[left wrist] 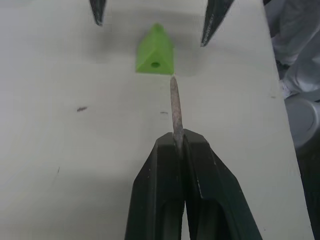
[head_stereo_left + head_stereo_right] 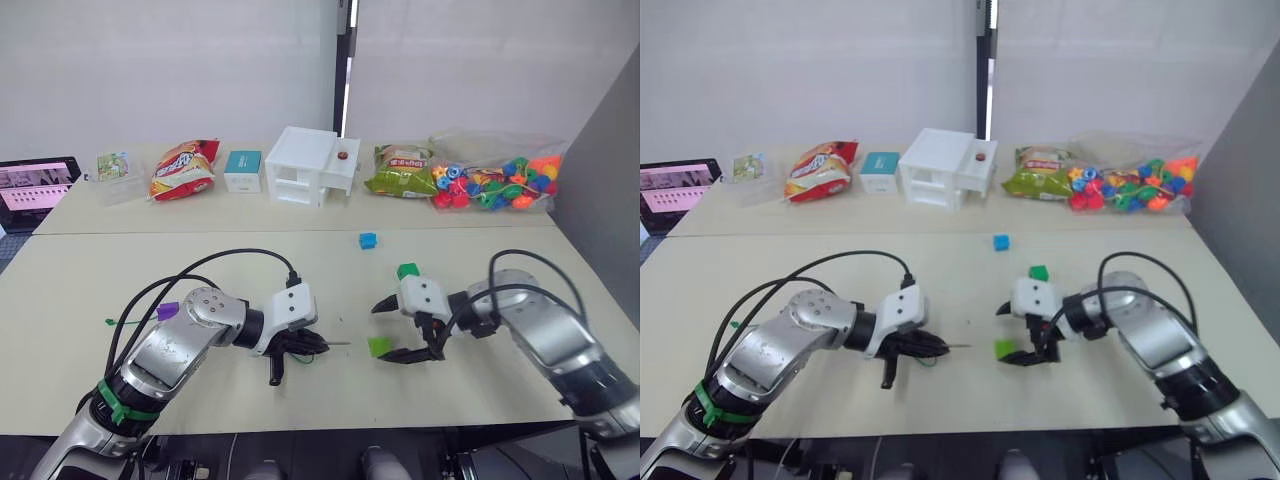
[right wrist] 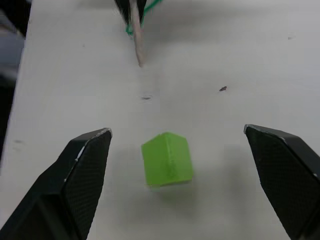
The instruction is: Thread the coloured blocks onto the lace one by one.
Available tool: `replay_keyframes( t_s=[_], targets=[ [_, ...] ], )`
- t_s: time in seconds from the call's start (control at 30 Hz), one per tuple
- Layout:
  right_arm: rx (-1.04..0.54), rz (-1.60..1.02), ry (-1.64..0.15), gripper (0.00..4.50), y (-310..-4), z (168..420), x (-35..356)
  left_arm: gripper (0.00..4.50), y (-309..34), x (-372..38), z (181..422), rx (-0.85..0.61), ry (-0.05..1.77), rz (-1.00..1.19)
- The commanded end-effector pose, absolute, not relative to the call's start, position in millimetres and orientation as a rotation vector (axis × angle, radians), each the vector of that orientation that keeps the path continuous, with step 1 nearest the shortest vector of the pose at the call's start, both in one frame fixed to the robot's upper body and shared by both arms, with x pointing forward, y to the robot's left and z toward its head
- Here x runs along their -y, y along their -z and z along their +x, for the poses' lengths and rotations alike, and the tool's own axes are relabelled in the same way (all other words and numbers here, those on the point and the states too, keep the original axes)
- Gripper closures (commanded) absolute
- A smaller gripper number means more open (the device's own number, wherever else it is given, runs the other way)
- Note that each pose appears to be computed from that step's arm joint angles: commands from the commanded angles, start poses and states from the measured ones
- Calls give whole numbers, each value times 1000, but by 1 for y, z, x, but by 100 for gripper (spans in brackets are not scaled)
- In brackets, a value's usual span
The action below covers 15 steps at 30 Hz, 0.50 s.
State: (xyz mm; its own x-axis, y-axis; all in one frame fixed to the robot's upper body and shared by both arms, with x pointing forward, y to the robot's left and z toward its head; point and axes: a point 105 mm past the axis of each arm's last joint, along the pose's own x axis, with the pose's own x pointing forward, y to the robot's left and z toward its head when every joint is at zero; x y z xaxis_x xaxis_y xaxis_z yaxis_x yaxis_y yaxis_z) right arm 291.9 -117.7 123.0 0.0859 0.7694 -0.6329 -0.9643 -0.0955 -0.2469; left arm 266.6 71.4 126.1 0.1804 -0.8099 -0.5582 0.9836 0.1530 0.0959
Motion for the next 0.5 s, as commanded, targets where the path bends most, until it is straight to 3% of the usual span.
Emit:
replay_keyframes(
  t_s=[0.03,0.13,0.33,0.37,0.5],
  targets=[
    [-306,-819,-1552,3,-119,297,121,450,-131,-69,262,-412,1337,507],
    [-303,-811,-1560,86,-114,300,121,450,-131,-70,262,-413,1329,504],
    [-319,-792,-1491,294,-101,308,125,450,-132,-70,260,-412,1323,506],
    [-315,-790,-1481,313,-101,309,125,450,-133,-70,260,-413,1323,507],
    [-277,-762,-1434,313,-111,307,114,450,-134,-70,260,-418,1327,520]
  ],
)
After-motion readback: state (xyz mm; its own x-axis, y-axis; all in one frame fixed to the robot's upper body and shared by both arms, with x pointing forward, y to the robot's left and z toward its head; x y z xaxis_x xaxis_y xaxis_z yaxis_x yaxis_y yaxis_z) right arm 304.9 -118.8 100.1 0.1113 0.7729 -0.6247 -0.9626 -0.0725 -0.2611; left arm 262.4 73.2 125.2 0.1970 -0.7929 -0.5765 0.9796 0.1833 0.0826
